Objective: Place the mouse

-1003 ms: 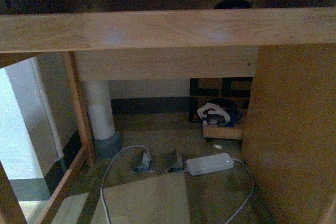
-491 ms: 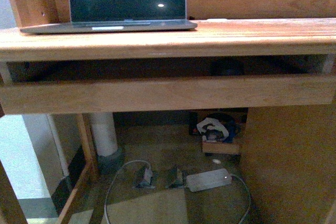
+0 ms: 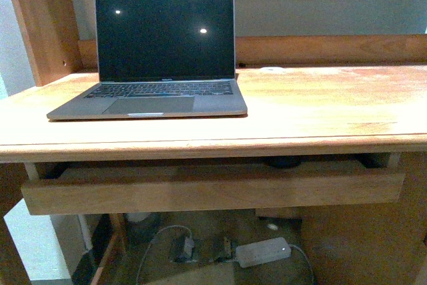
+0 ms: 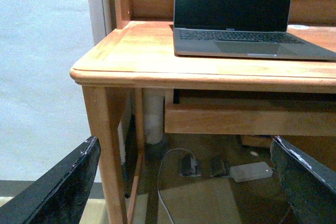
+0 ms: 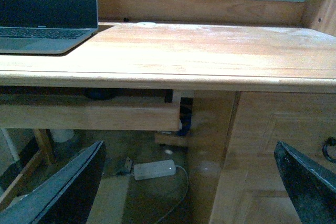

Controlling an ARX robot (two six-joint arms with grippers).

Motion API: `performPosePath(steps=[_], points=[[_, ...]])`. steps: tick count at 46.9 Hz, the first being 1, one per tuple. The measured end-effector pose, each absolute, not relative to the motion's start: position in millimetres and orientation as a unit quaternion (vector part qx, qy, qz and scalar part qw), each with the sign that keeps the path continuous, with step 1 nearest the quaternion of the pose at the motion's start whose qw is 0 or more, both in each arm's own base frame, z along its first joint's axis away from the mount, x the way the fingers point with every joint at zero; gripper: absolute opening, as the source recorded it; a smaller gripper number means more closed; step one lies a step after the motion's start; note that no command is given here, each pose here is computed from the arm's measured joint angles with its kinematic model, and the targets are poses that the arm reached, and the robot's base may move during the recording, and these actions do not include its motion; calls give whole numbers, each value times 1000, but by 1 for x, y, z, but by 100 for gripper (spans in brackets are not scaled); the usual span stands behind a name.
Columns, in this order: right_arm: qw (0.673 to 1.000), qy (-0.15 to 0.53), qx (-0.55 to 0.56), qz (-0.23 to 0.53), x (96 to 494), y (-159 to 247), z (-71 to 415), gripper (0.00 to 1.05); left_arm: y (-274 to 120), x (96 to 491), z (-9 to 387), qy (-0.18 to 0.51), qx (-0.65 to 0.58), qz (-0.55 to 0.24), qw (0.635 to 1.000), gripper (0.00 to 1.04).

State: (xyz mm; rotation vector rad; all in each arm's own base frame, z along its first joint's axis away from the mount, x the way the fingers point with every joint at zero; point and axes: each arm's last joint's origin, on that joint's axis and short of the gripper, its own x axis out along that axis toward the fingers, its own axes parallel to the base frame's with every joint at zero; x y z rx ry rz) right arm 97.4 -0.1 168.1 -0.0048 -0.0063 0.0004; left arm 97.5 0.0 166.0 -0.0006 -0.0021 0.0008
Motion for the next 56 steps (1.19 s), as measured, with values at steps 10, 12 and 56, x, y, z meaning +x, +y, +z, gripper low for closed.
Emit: performPosePath(steps=[10, 12, 56], points=[[1000, -2, -2, 0, 97, 0, 168, 98, 0, 98, 167, -6, -4, -3, 1000, 98], [1000, -1, -2, 0, 97, 0, 168, 98, -1, 101, 172, -24, -18, -18, 999, 98], [1000, -1, -2, 0, 97, 0, 168, 98, -13, 232, 104, 169, -460, -10, 872, 98]])
